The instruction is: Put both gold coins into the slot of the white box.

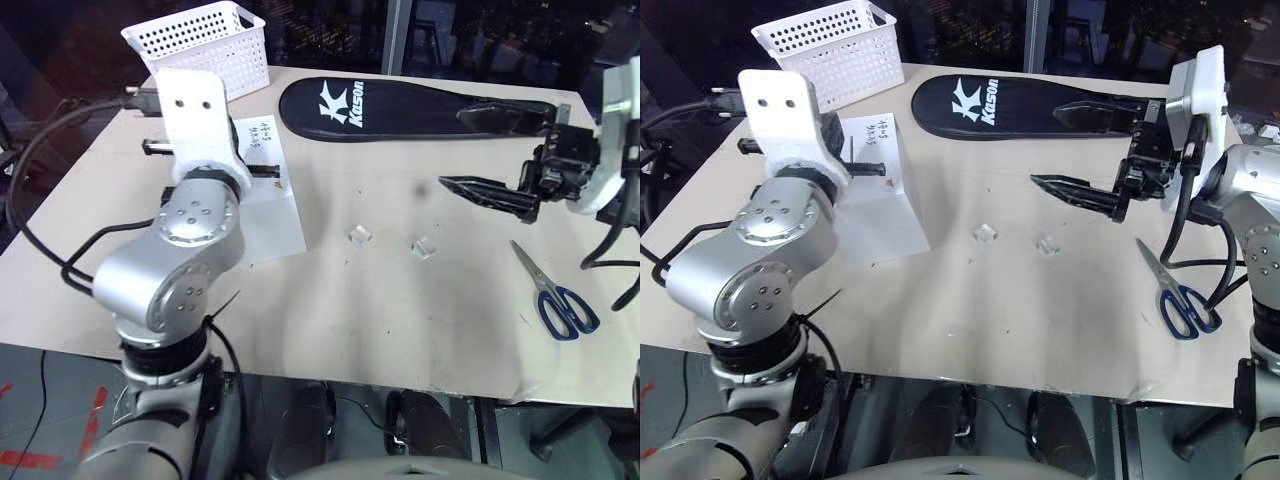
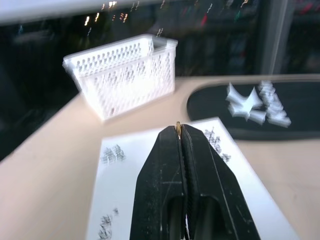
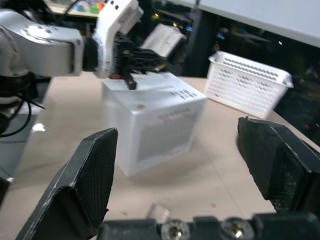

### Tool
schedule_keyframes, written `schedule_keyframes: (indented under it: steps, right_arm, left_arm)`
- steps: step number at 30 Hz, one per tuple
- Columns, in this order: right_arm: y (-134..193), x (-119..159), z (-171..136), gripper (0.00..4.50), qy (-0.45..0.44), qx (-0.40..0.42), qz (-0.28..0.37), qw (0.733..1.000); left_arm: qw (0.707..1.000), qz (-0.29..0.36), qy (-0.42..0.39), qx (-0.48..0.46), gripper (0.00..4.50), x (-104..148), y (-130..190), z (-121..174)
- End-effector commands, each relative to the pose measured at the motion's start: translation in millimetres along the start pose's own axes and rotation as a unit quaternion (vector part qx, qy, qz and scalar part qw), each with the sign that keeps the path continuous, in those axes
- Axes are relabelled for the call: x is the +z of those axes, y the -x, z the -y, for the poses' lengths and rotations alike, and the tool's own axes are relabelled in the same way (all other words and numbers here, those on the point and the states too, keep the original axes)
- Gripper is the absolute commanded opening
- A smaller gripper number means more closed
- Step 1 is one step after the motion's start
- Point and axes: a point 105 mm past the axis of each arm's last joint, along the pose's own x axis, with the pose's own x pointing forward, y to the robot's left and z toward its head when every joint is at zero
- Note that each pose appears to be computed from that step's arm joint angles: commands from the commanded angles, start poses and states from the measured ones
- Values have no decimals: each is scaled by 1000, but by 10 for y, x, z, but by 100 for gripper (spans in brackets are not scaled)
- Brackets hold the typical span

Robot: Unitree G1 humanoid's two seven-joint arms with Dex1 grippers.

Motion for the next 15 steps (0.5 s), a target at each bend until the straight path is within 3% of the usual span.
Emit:
schedule_keyframes:
  steps: [1, 6, 15]
  right_arm:
    - [54, 146, 47, 415, 41, -6, 8, 999]
    - [52, 152, 52, 415, 41, -7, 8, 999]
    - [71, 127, 29, 415, 39, -6, 3, 999]
  left_arm:
    - [998, -35, -10, 41, 0, -39, -52, -87]
    - [994, -86, -14, 60, 0, -152, -83, -86]
    - [994, -110, -7, 23, 0, -200, -75, 20]
